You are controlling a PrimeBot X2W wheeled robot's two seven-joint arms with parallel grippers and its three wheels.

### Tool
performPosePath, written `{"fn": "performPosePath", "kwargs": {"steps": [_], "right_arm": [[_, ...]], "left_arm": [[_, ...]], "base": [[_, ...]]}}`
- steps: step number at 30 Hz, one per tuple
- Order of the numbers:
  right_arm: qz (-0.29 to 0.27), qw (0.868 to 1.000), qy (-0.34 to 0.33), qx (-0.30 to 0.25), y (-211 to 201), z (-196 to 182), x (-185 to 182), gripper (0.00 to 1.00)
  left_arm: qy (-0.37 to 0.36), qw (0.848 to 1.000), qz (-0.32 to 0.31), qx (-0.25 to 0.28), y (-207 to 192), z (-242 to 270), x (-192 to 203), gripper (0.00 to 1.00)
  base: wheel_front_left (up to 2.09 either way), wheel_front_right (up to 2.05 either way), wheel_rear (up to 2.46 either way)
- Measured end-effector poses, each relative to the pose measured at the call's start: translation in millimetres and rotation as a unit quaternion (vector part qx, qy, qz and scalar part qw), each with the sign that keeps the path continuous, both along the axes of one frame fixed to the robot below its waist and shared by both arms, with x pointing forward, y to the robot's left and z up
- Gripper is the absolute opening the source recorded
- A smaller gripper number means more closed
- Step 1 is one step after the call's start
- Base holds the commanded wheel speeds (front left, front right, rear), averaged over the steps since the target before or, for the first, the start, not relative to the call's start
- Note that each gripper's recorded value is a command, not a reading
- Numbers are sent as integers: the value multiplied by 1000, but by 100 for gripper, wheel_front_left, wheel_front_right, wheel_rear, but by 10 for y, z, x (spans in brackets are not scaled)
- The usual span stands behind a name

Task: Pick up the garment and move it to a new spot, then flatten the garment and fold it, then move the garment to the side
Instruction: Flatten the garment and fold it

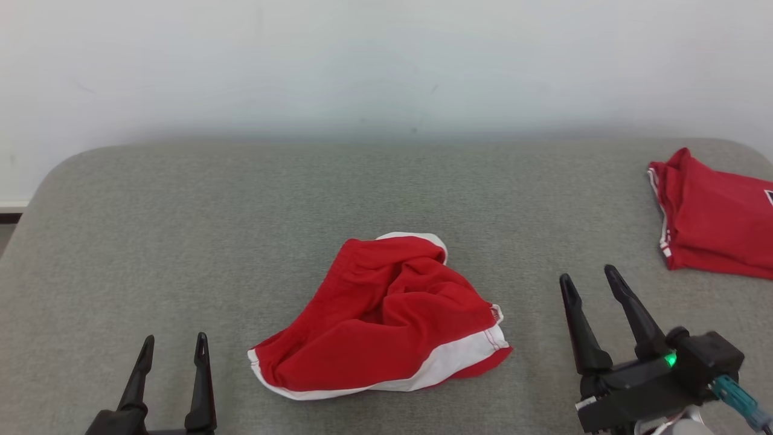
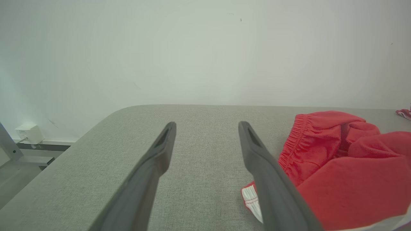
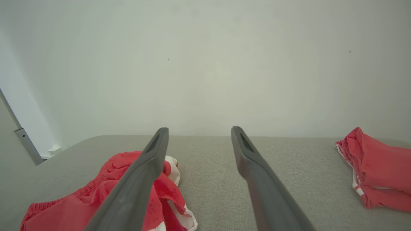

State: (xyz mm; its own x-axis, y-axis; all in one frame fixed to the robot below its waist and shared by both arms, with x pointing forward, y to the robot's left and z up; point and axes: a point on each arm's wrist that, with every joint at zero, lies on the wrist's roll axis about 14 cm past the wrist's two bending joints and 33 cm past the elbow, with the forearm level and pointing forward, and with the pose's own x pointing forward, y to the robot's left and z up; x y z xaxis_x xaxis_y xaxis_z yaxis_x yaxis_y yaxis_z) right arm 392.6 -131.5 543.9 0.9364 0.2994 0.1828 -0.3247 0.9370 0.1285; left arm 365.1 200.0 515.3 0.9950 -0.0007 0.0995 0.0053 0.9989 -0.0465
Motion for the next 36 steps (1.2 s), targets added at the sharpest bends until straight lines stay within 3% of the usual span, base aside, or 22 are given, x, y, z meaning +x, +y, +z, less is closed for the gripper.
{"fn": "performPosePath", "kwargs": {"steps": [11, 36], "right_arm": [[-74, 997, 31, 23, -386, -218, -344, 100], [-63, 996, 54, 25, -274, -366, -446, 100]], "left_arm": [[3, 1000, -28, 6, -160, -17, 85, 100], [11, 1000, -17, 13, -55, -53, -6, 100]], "base": [[0, 0, 0], [0, 0, 0]]}}
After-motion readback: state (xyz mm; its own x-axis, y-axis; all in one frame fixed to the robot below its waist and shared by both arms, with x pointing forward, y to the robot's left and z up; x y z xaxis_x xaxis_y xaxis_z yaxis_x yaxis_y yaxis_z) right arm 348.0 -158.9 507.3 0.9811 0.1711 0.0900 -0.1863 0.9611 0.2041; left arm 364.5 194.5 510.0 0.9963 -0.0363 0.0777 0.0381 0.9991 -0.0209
